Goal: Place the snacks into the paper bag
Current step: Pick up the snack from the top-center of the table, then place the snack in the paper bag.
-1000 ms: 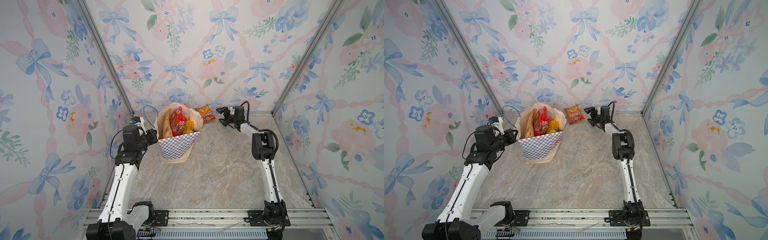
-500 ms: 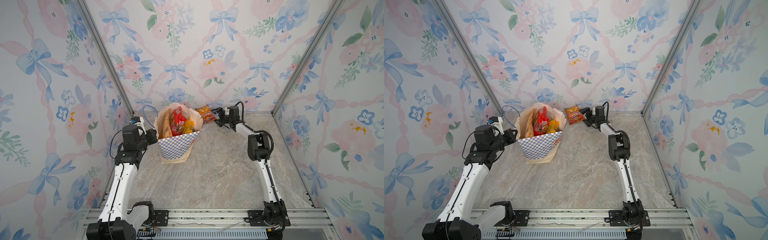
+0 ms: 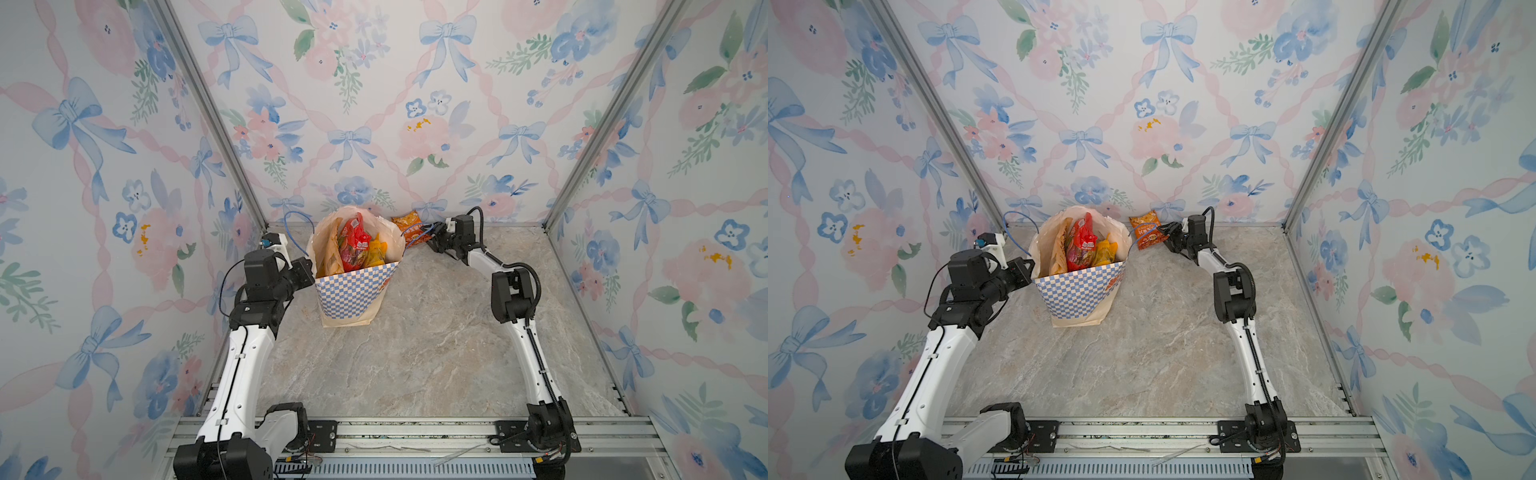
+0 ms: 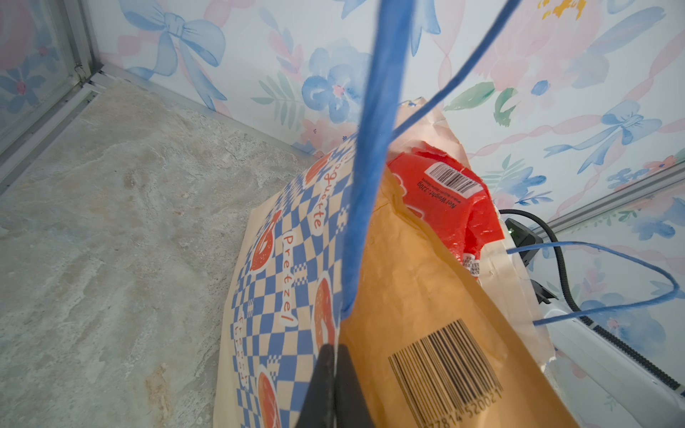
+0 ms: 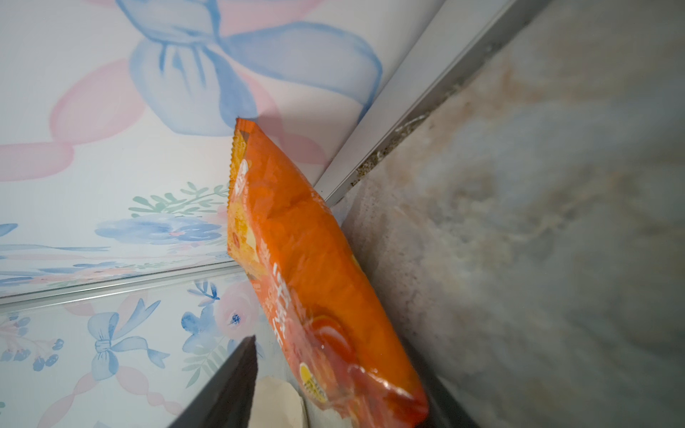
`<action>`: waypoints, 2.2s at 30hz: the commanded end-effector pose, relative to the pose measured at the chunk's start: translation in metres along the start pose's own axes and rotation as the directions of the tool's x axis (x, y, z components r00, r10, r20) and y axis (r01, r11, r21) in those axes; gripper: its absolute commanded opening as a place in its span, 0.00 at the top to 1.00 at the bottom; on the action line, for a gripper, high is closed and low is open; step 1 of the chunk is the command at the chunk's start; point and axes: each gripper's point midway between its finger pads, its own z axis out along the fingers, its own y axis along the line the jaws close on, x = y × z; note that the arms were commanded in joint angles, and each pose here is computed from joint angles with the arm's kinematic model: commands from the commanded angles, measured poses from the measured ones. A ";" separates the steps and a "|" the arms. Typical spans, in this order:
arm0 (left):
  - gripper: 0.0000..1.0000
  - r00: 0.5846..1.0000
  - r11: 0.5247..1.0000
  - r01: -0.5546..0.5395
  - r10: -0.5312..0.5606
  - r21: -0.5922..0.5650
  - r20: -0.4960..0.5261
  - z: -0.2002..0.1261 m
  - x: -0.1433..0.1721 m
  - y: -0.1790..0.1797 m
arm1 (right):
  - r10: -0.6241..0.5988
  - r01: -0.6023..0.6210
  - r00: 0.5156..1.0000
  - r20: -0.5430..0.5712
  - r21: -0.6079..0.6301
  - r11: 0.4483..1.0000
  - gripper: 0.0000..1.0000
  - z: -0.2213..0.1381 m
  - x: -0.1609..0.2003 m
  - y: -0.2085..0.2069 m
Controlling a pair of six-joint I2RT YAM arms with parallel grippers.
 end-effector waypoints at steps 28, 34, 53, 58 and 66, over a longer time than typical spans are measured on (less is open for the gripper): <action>1.00 1.000 1.000 -0.014 0.014 0.007 -0.004 -0.005 -0.002 0.000 | -0.227 0.225 0.974 0.005 -0.142 0.964 1.00 -0.070 0.012 0.119; 1.00 1.000 1.000 -0.011 0.011 0.016 -0.008 -0.005 -0.002 -0.001 | -0.429 0.431 0.902 0.054 -0.027 0.902 1.00 -0.127 0.027 0.186; 1.00 1.000 0.999 0.000 0.000 0.037 -0.002 -0.009 -0.001 -0.005 | -0.789 0.790 0.610 0.075 0.026 0.613 1.00 -0.247 0.142 0.354; 1.00 1.000 1.000 0.001 -0.001 0.031 0.006 -0.011 -0.001 -0.004 | -0.848 0.843 0.530 0.009 0.099 0.528 1.00 -0.236 0.178 0.341; 1.00 1.000 0.999 0.006 -0.006 0.035 -0.002 -0.010 0.001 -0.004 | -0.875 0.875 0.475 -0.093 0.156 0.458 1.00 -0.209 0.211 0.313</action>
